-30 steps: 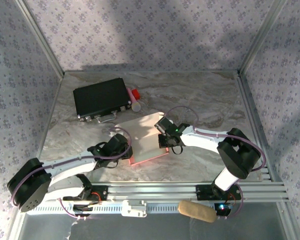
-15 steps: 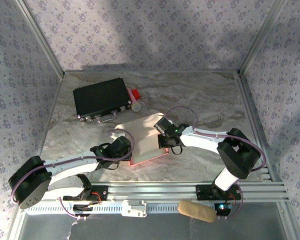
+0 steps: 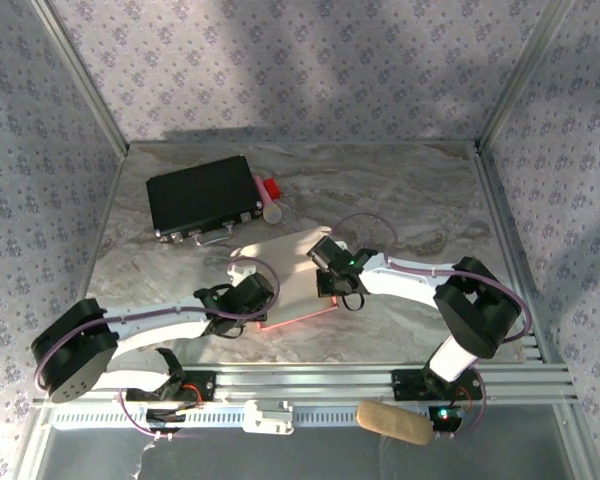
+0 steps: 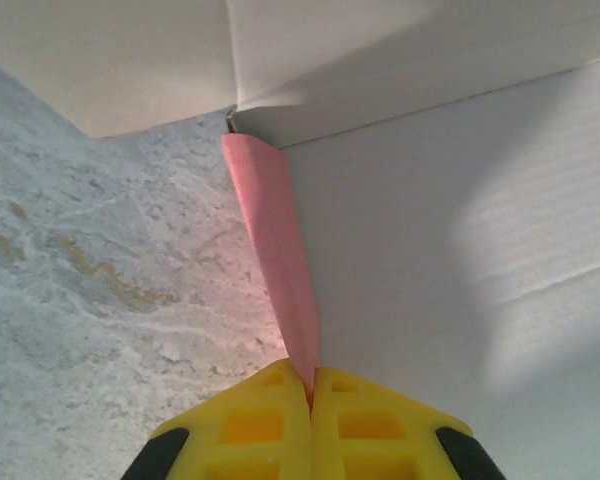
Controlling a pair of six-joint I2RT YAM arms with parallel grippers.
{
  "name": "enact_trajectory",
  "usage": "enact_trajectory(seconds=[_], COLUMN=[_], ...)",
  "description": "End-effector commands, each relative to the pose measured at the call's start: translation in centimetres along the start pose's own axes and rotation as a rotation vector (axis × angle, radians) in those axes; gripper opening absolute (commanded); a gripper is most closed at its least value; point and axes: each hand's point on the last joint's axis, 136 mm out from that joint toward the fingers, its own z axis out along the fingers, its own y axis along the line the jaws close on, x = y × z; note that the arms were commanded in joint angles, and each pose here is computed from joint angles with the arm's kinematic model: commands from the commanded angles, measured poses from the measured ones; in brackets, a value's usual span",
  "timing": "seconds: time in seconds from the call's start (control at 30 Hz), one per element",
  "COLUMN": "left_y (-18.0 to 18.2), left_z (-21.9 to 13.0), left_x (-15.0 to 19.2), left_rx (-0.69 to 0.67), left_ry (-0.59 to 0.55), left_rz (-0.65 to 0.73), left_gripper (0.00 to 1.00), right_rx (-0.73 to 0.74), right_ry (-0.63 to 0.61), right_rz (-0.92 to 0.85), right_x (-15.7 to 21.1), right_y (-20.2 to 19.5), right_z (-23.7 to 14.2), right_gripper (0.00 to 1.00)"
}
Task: Fold the paper box
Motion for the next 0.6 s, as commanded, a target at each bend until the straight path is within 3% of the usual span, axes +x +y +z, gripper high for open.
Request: enact_trajectory(seconds=[0.0,0.13,0.17,0.23,0.37,0.47,0.53,0.57], left_y=[1.4,1.2,0.9,0.4,0.1,0.1,0.3,0.4], left_z=[0.0,-0.1,0.0,0.2,0.4,0.8,0.9,0.9], left_x=[1.4,1.4,1.5,1.9,2.4,2.8,2.9,2.8], left_rx=[-0.096,-0.142,-0.14,-0.129,-0.134,-0.134,-0.154,-0.166], left_ry=[0.066,0.09,0.096,0.116,0.136,0.149,0.151,0.146], left_rz=[0.058,0.099,0.105,0.112,0.129,0.135,0.141,0.145], left_gripper=[0.0,0.0,0.03,0.21,0.25,0.22,0.03,0.0], right_rx=[-0.001,0.014,0.017,0.025,0.033,0.04,0.035,0.037], right_ry=[-0.075,-0.082,-0.081,-0.081,-0.085,-0.091,-0.097,-0.1], right_rz=[0.052,0.059,0.059,0.062,0.067,0.075,0.075,0.076], right_x=[-1.1,-0.9,-0.8,-0.7,-0.7,-0.7,-0.8,-0.8], right_y=[0.4,0.3,0.2,0.1,0.0,-0.2,-0.1,-0.2], right_z=[-0.6,-0.5,-0.4,-0.4,-0.6,-0.7,-0.8,-0.8], right_gripper=[0.0,0.0,0.0,0.0,0.0,0.0,0.0,0.0])
